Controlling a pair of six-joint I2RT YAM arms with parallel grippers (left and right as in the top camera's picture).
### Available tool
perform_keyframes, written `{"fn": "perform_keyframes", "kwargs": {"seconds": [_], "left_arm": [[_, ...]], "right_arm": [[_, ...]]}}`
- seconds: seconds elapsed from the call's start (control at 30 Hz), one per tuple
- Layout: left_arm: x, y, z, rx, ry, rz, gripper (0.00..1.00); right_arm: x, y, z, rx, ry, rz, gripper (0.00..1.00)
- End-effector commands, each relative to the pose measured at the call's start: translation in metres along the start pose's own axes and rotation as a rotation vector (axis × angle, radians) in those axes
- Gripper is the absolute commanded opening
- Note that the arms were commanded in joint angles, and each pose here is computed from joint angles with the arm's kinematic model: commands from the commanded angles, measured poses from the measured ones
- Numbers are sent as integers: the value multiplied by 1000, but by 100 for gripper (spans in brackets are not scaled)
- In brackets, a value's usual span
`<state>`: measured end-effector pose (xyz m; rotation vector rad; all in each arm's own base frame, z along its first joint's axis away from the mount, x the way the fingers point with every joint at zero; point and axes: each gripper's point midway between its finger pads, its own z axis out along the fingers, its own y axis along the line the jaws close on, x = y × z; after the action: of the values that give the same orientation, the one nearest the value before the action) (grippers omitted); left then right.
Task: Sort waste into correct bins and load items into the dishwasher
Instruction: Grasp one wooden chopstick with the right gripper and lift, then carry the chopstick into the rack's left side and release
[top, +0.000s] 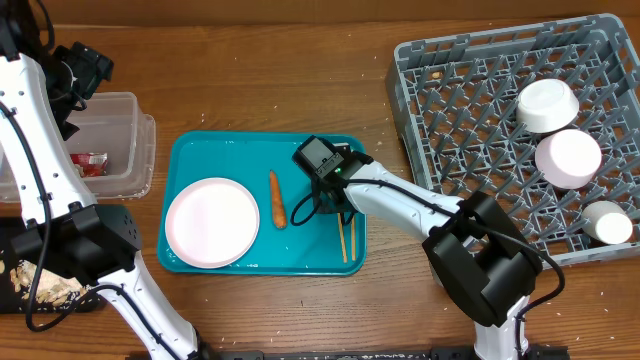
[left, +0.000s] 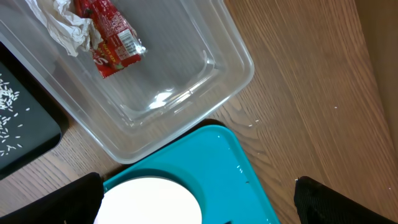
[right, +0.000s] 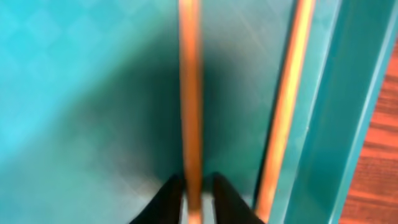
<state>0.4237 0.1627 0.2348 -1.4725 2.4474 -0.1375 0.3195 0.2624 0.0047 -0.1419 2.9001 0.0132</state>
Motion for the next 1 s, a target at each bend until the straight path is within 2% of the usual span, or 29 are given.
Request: {"fn": "perform_keyframes", "kwargs": {"seconds": [0.0,0.17,0.33,0.47,0.6,0.7,0.8,0.97], "left_arm": [[2,-3,0,3,2,-7,100],[2,-3,0,3,2,-7,100],[2,-3,0,3,2,-7,100],[2,-3,0,4,2,-7,100],[2,-3,0,3,2,-7,100],[2,-3,0,3,2,-7,100],[2,-3,0,3,2,-7,100],[2,-3,0,3,2,-7,100]], "right_arm": [[6,-4,11,38,35,1,6],[-5,1,-13,38,33,84,4],[-43,-1,-80,-10,-57,151,4],[-79,-28,-146,-22,-197,157,4],[-108,-74,-196,-18,-326,143,4],[-124,-118,-211,23,-371,112,4],[-131,-149,-206,40,-353,66,4],[-138,-171,-194,-104,-318,-17,4]]}}
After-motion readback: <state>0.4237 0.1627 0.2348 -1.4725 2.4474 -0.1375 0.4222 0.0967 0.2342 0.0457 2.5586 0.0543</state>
